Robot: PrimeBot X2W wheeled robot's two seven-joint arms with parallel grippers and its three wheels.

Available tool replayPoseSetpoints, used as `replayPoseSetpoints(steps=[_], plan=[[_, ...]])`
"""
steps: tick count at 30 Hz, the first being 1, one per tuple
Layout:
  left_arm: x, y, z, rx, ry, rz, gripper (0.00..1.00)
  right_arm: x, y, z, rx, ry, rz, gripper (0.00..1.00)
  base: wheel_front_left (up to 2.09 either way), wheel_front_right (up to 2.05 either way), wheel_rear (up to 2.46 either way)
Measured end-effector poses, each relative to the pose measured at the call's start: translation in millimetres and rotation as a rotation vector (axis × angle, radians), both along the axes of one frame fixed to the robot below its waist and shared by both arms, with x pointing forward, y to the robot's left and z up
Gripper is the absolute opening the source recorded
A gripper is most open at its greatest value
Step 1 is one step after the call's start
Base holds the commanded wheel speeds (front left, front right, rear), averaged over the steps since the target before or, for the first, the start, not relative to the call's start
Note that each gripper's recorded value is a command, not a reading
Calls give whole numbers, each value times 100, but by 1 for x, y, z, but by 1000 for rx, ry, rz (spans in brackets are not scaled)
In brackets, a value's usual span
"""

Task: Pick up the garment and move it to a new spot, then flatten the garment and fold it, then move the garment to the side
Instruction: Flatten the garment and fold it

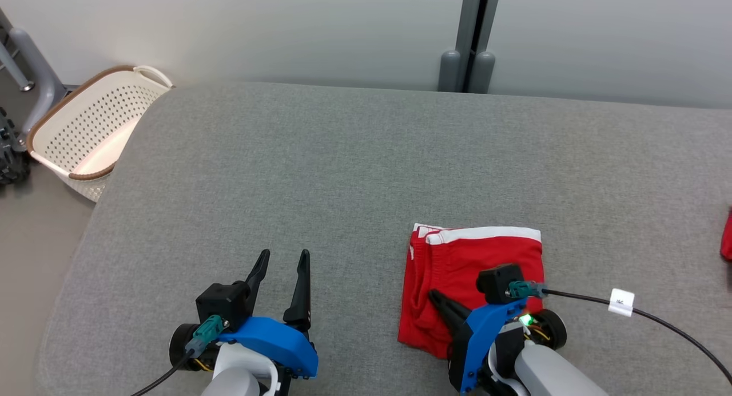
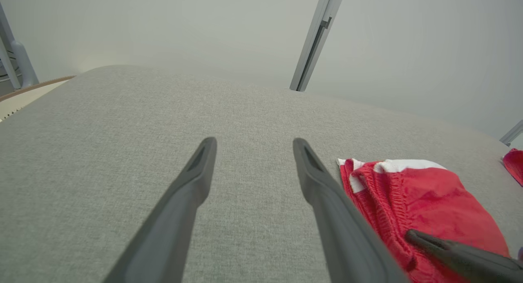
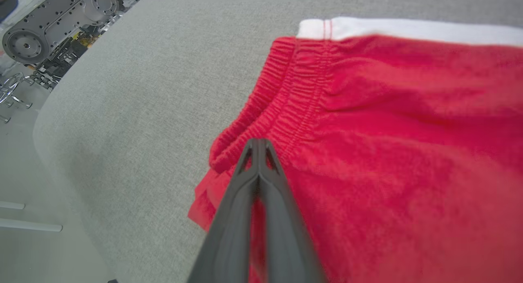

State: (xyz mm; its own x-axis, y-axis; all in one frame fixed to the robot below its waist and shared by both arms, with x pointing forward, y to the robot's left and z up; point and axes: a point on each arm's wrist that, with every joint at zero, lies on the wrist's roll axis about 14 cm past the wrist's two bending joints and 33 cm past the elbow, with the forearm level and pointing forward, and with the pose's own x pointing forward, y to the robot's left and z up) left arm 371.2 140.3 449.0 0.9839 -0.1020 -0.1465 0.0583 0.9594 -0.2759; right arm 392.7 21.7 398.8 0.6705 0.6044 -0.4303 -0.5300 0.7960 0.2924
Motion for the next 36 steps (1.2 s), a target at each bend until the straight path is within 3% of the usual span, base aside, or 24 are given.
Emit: replayPoseSetpoints(steps=[1,3,4,5,15,24,36], plan=[[1,-1,1,-1,-3,-3,100,3,-1,4,8,-20,-8,31,0,0,0],[2,-4,3,-5,-8,-10,100,7,-3,13,28,-57,-22,57,0,0,0],[2,-5,3,-6,-11,-15,100,9,-4,17,46,-73,-36,83,0,0,0],[2,-7,4,-7,-13,-19,100,10,-6,22,61,-89,-50,99,0,0,0],[10,-28,29,-21,-88,-65,100,36,-68,73,171,-291,-304,100,0,0,0],[5,-24,33,-5,-109,-46,100,23,-155,86,78,-434,-510,100,0,0,0],[-17,-1,6,45,-45,2,100,-3,-182,90,0,-507,-566,100,0,0,0]])
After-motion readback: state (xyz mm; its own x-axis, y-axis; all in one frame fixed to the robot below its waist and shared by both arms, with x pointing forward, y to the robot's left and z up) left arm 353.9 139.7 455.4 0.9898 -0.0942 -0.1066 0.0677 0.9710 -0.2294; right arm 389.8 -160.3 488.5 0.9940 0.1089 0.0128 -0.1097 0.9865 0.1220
